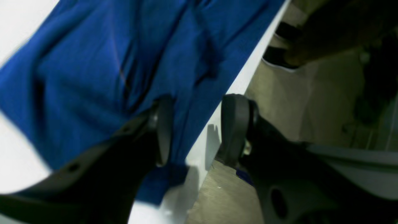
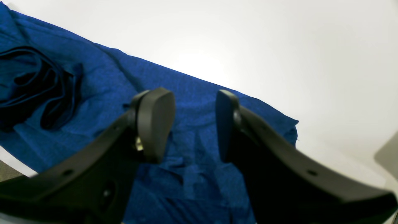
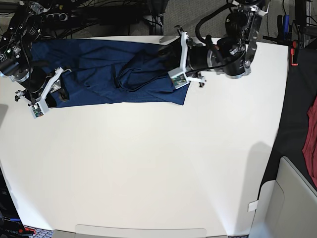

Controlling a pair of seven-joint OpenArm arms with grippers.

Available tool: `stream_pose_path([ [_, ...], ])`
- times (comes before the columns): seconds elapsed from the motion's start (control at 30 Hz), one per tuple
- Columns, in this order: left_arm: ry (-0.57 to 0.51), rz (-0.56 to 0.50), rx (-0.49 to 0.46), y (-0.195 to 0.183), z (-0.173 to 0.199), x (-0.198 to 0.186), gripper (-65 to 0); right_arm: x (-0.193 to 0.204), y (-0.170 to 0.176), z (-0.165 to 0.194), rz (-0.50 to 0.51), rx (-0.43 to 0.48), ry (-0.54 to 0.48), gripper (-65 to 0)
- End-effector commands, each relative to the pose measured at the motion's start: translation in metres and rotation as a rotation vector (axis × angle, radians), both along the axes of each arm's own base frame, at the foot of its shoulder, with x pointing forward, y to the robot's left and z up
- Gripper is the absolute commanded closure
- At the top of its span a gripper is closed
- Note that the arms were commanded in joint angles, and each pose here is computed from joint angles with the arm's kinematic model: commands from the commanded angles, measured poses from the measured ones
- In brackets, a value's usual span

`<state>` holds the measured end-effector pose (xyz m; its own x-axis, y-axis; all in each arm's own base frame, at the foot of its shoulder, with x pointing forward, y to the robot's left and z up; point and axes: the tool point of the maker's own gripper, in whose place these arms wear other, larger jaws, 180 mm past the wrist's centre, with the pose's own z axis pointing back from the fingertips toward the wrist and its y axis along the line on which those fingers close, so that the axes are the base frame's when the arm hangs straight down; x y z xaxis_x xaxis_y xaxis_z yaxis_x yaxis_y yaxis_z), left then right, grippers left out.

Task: Fold the T-shirt properly
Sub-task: 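Lay the folded end down and open the left gripper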

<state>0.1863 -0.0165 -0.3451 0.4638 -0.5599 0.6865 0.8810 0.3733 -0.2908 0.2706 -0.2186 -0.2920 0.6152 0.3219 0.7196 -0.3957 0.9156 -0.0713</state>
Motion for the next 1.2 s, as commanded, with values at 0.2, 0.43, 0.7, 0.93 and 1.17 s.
stream_pose_path([
  [0.2, -0.056, -0.008, -0.041, -0.007, 0.016, 0.009, -21.7, 0.005, -0.001, 0.012, 0.01, -0.001, -0.046, -26.1],
  [0.43, -0.109, 0.074, -0.098, -0.001, 0.027, 0.029, -23.4, 0.006, -0.001, 0.013, 0.007, 0.002, -0.05, -26.1],
  [0.7, -0.116, 0.093, -0.184, -0.021, 0.039, 0.031, -23.5, 0.005, -0.008, 0.006, -0.014, -0.022, -0.029, -26.1],
  [0.93, -0.087, 0.112, -0.228, -0.035, 0.039, 0.032, -23.5, 0.004, -0.008, 0.005, -0.016, -0.025, -0.024, -26.1],
  [1.17, -0.026, 0.159, -0.199, -0.037, 0.01, 0.032, -23.5, 0.003, -0.009, 0.005, -0.021, -0.026, -0.024, -26.1],
])
